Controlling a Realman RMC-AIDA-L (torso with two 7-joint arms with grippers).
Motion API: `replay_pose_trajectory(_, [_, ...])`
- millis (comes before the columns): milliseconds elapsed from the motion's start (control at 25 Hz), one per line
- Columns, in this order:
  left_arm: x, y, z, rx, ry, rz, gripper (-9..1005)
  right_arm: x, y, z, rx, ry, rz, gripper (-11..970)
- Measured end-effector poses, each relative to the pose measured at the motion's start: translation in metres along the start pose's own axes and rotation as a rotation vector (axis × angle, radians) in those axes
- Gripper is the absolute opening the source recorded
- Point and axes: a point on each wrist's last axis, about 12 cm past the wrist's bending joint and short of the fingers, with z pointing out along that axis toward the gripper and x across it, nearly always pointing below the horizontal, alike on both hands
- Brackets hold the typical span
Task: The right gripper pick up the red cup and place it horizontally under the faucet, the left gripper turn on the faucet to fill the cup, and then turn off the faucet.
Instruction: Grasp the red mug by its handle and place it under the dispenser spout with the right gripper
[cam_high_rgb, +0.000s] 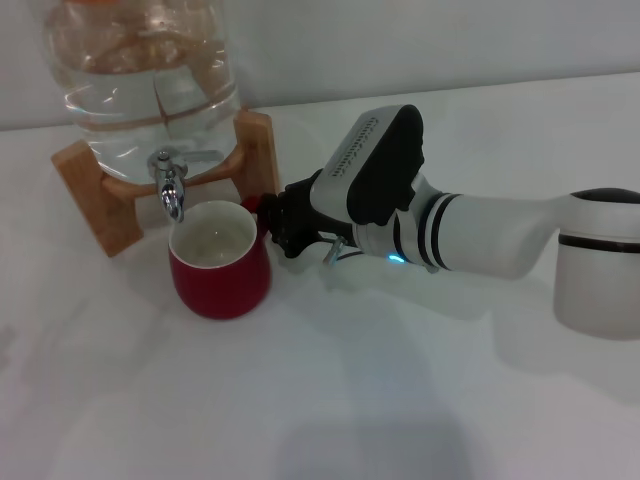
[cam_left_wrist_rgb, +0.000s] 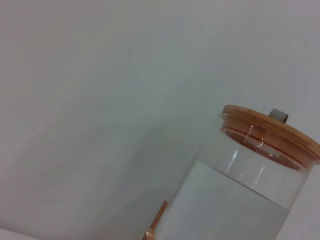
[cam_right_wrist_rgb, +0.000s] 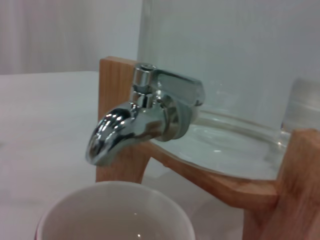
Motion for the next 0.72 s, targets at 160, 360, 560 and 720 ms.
replay_pose_trajectory(160, [-0.0011,0.0008,0.0028,0.0,-0.001,0.0,876,-0.0013,0.0024,0.001,-0.01,-0.001,-0.008,80])
replay_pose_trajectory(360, [-0.0011,0.0012,0.0034,-0.003,-0.001,0.0,876,-0.003,0.0033,0.0017,-0.014,-0.005,-0.006,78])
replay_pose_trajectory(560, [-0.0008,0.0022,0.0034,-0.012,0.001,-0.001,876,-0.0044,0.0031,0.0019,-0.013,-0.013,0.007,95])
replay_pose_trajectory(720, [-0.0008,0.0022,0.0034,-0.012,0.0,-0.001,876,-0.0061,0.0037,0.0024,-0.019,-0.019,0.004,124])
